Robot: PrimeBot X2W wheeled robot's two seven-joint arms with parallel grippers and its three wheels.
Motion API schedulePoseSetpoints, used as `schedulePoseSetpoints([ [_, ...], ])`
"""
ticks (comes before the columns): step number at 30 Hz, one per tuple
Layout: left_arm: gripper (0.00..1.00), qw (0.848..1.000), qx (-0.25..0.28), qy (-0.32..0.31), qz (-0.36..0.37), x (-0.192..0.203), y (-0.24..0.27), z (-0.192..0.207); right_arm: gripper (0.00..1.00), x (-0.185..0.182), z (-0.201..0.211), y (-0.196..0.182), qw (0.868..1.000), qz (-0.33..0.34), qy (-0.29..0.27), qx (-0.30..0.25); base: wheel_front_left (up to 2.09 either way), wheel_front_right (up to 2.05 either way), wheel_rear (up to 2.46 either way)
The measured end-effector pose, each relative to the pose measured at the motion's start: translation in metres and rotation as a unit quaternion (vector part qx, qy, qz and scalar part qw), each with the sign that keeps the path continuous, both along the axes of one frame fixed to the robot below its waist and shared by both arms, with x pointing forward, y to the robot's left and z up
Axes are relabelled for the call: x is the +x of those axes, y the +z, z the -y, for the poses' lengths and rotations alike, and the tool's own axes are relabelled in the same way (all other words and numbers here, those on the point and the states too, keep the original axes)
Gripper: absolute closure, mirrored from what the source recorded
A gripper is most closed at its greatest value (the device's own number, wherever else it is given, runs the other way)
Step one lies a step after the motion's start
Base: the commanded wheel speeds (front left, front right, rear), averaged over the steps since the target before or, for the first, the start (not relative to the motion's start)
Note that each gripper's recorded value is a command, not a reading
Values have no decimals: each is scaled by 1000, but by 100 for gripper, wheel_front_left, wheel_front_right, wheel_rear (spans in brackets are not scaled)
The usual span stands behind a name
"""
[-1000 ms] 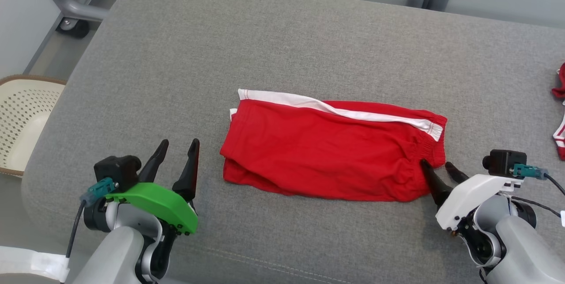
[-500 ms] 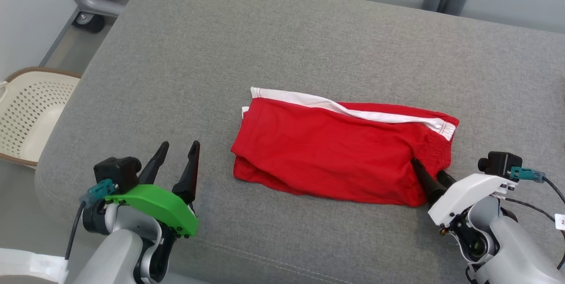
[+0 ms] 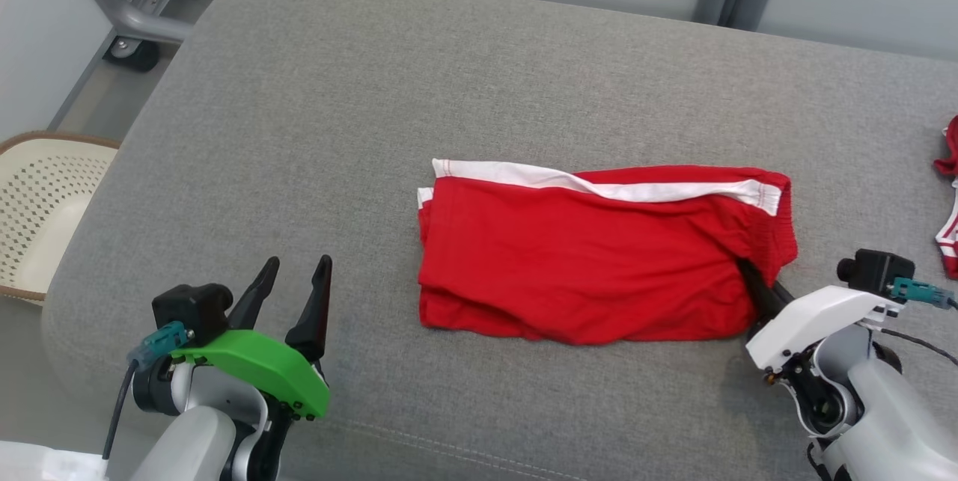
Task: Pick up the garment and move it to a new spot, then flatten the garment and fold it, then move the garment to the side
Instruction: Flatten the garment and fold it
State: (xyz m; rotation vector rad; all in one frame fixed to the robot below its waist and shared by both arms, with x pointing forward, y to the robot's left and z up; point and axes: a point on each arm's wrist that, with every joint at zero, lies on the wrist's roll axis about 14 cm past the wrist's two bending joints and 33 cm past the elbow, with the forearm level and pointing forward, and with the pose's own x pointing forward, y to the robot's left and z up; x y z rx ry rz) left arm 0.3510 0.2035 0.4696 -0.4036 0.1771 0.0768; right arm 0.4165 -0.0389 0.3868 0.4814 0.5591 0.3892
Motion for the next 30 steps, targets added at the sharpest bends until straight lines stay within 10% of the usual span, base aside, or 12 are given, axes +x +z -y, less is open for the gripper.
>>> schedulePoseSetpoints([
  [17, 0, 997, -12, -65, 32, 18, 18, 41, 100, 15, 98, 26, 990, 83, -70, -88, 0, 0, 0],
  [30, 0, 995, -21, -90, 47, 14, 31, 60, 100, -2, 24, 55, 993, 111, 16, -35, 0, 0, 0],
])
